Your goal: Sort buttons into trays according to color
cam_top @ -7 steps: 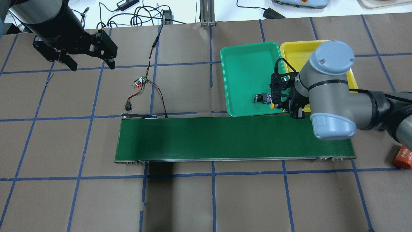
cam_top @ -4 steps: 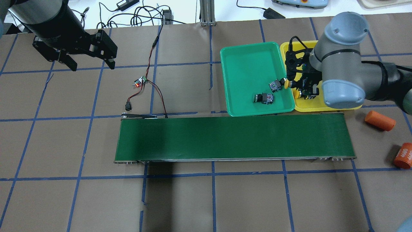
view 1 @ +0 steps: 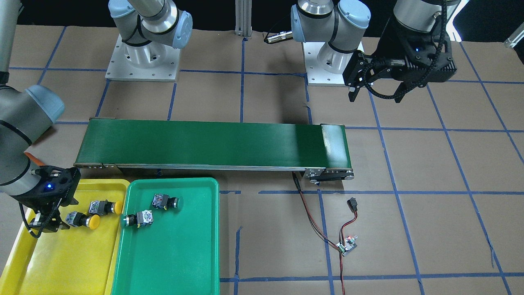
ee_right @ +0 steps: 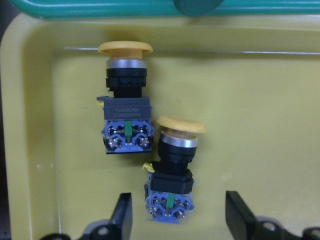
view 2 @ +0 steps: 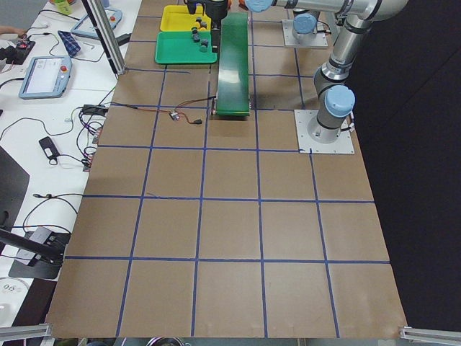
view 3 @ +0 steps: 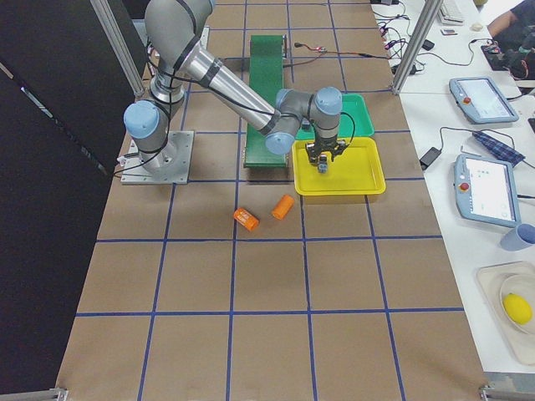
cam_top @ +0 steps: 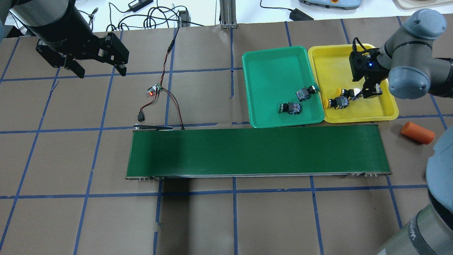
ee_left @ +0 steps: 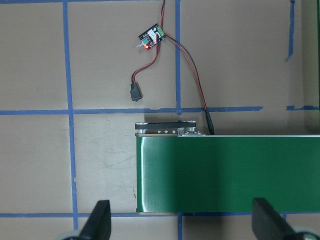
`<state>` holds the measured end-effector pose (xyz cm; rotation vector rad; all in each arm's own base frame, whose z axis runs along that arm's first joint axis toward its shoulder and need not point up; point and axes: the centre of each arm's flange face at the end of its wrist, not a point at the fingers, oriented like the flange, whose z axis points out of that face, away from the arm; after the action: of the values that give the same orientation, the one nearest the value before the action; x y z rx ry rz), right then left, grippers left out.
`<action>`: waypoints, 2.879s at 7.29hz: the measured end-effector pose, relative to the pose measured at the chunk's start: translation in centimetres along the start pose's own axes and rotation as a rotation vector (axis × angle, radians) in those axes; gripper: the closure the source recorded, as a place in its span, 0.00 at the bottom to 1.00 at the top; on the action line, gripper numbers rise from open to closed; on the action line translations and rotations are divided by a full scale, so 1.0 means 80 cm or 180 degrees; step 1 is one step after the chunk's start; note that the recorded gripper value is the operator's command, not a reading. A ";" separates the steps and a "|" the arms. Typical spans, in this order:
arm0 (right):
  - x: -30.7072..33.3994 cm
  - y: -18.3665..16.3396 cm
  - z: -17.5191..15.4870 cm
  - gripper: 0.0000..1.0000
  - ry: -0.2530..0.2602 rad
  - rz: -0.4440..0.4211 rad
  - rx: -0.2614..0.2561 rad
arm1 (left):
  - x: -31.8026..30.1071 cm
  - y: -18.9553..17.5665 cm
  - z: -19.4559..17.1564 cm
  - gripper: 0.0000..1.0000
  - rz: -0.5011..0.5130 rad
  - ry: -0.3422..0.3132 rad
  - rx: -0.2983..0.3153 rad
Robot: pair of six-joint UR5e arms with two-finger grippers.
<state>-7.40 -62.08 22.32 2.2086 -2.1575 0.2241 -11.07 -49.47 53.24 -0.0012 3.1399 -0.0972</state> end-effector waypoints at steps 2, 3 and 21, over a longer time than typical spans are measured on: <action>-0.004 -0.003 -0.016 0.00 0.0012 0.0020 0.0059 | 0.000 0.000 0.000 0.00 0.0003 0.0000 0.0000; -0.010 -0.014 -0.039 0.00 -0.0042 0.0091 0.0086 | 0.000 0.000 0.000 0.00 0.0000 0.0000 0.0001; -0.087 -0.351 -0.334 0.00 -0.0482 0.1876 -0.0358 | -0.001 0.001 -0.001 0.00 0.0001 0.0000 0.0004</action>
<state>18.56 -50.83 49.69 1.5237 -2.7733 -0.0508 -11.02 -49.42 53.29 -0.0009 3.1397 -0.0989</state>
